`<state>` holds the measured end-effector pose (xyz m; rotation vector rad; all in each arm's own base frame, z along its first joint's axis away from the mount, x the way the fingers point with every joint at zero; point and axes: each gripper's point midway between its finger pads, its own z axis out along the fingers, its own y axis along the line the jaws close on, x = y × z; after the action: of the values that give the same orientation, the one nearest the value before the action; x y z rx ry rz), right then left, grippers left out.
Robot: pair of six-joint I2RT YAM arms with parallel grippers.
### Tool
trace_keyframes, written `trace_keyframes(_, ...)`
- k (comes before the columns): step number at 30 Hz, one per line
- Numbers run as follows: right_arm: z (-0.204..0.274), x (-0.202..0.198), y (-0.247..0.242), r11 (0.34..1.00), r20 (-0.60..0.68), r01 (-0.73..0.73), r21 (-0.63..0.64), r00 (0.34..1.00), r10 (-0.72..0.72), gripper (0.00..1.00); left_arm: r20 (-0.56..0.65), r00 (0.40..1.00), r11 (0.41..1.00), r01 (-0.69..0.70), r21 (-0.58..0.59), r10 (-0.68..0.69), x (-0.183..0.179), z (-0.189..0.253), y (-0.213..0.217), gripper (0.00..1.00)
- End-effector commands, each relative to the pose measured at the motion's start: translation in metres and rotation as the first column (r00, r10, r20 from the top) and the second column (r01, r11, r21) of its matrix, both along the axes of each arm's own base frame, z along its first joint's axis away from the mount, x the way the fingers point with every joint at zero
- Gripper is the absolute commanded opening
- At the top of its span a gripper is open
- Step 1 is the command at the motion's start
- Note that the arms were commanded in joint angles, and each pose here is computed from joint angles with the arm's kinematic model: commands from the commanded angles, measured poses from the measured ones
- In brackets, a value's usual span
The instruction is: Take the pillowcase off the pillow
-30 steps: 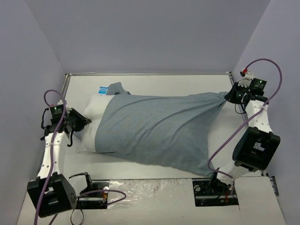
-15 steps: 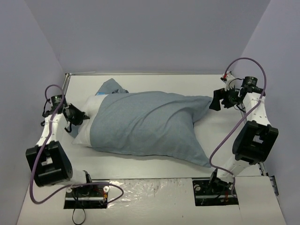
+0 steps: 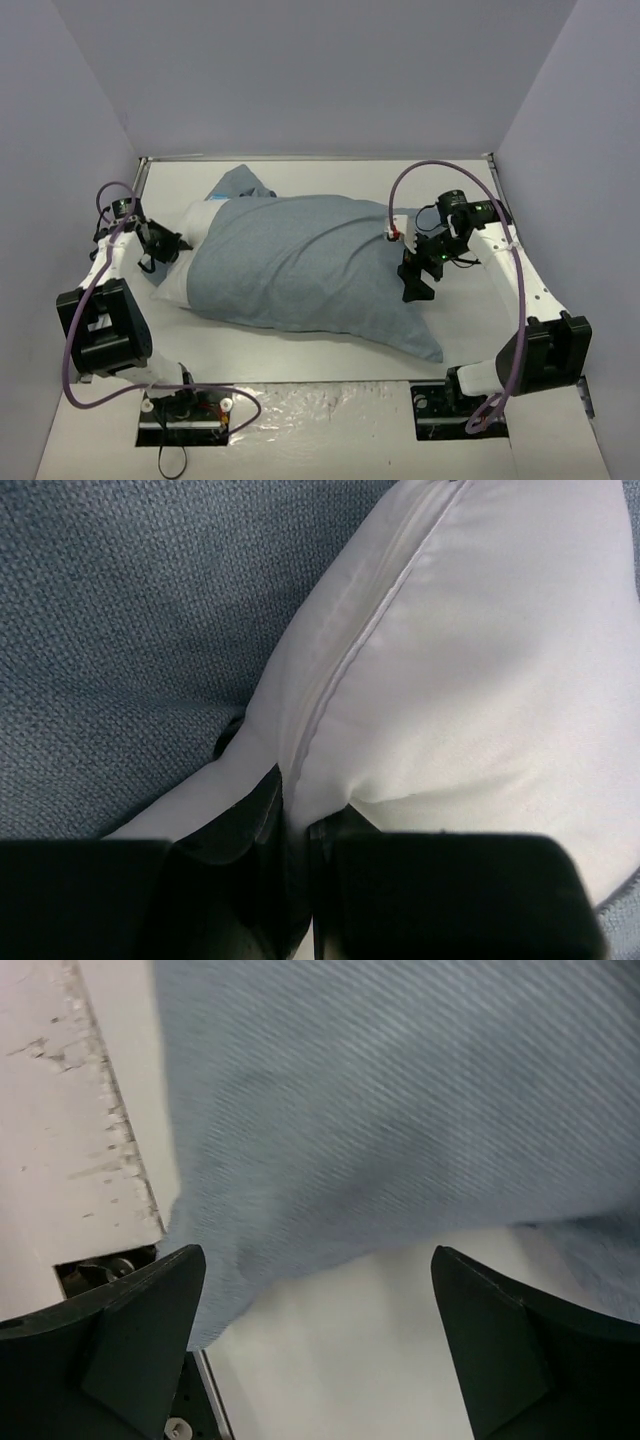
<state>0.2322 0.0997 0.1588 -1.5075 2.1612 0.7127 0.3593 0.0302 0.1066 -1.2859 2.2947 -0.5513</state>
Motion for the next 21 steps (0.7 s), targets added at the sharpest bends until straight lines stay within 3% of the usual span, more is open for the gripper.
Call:
trace_keyframes(1,0.012,-0.030,0.019,1.000,-0.003,-0.025,-0.007,1.000,0.025,0.91,0.008,0.998,0.998,-0.061,0.032,0.060,0.010,-0.001,0.016,0.02)
trace_keyframes(6,-0.005,-0.019,0.002,0.984,0.003,0.093,-0.155,0.996,-0.093,0.88,0.035,0.999,0.999,-0.034,0.022,0.033,0.012,0.004,0.012,0.02)
trace_keyframes(11,-0.036,-0.034,-0.002,0.959,-0.028,0.050,-0.279,0.998,-0.060,0.83,0.073,0.997,0.999,-0.025,0.021,0.023,0.012,0.013,0.009,0.02)
trace_keyframes(14,-0.049,-0.043,-0.003,0.948,-0.071,0.019,-0.316,0.997,-0.043,0.65,0.081,0.996,1.000,-0.027,0.013,0.026,0.013,0.014,0.008,0.02)
trace_keyframes(15,-0.051,-0.045,0.002,0.952,-0.092,0.002,-0.307,0.995,-0.032,0.50,0.080,0.996,1.000,-0.027,0.010,0.026,0.013,0.013,0.008,0.02)
trace_keyframes(17,-0.052,-0.046,0.006,0.953,-0.104,-0.014,-0.301,0.994,-0.018,0.31,0.076,0.997,1.000,-0.025,0.006,0.025,0.011,0.010,0.007,0.02)
trace_keyframes(18,-0.053,-0.045,0.007,0.953,-0.110,-0.019,-0.302,0.994,-0.015,0.12,0.077,0.997,1.000,-0.022,0.007,0.021,0.010,0.010,0.006,0.02)
trace_keyframes(19,-0.050,-0.040,0.009,0.954,-0.096,-0.016,-0.299,0.995,-0.013,0.03,0.077,0.997,1.000,-0.020,0.005,0.020,0.010,0.010,0.005,0.02)
trace_keyframes(21,-0.046,-0.030,0.010,0.954,-0.068,-0.005,-0.300,0.998,-0.016,0.00,0.079,0.997,1.000,-0.016,0.000,0.016,0.008,0.008,0.004,0.02)
